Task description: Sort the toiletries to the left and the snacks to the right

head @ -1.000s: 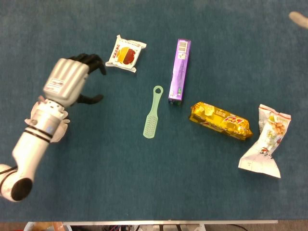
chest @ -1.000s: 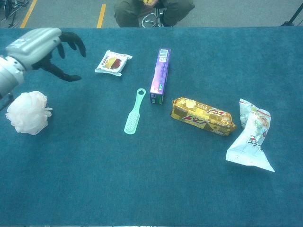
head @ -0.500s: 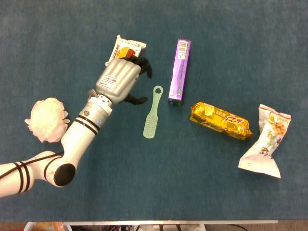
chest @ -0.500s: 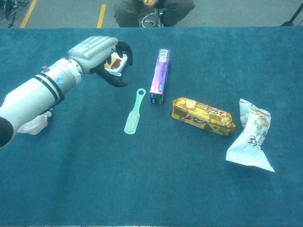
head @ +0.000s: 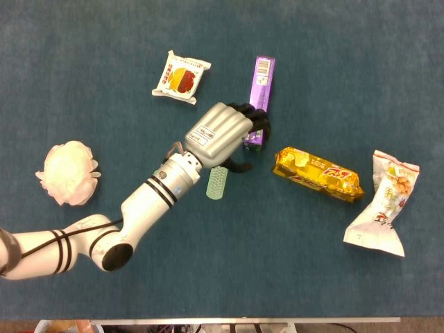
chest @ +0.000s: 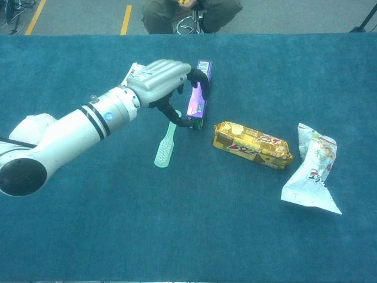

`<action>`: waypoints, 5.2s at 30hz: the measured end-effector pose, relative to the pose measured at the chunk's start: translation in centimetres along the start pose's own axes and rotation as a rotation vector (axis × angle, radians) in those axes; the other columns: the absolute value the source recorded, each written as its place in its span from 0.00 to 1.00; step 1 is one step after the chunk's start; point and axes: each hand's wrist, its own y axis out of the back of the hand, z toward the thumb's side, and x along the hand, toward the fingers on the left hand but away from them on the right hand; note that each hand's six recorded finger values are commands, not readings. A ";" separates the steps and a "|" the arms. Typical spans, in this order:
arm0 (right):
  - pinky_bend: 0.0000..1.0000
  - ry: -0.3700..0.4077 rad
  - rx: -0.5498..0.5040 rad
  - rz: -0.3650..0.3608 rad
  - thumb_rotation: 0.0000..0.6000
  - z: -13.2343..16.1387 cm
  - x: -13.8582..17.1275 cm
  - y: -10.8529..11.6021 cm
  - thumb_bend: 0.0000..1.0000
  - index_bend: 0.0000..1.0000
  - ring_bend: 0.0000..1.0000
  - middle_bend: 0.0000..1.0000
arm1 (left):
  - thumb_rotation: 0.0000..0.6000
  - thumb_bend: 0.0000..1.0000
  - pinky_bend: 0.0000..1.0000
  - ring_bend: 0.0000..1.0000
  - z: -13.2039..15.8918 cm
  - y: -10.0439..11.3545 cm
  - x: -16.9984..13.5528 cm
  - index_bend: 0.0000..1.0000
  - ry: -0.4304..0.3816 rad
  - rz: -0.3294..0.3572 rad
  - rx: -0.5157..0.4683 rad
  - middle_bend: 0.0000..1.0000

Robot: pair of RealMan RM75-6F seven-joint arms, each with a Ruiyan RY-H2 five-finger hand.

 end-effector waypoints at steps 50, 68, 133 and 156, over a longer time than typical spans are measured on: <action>0.52 -0.024 -0.059 0.059 1.00 -1.0 1.5 -1.7 0.00 0.40 0.36 0.42 | 1.00 0.14 0.38 0.28 2.8 -5.0 4.1 0.42 -0.095 -0.129 -0.157 0.34; 0.52 -0.034 -0.063 0.075 1.00 -1.5 1.7 -2.6 0.00 0.40 0.36 0.42 | 1.00 0.14 0.38 0.28 -2.5 -6.0 4.1 0.42 0.033 -0.134 -0.158 0.34; 0.52 -0.091 -0.113 0.085 1.00 -3.9 2.8 -3.4 0.00 0.40 0.36 0.42 | 0.56 0.14 0.38 0.26 -9.7 0.6 4.6 0.32 0.445 -0.006 0.112 0.27; 0.52 -0.103 -0.108 0.086 1.00 -4.4 3.3 -3.2 0.00 0.40 0.36 0.42 | 0.36 0.14 0.38 0.24 -10.6 0.1 4.3 0.24 0.578 -0.069 0.260 0.22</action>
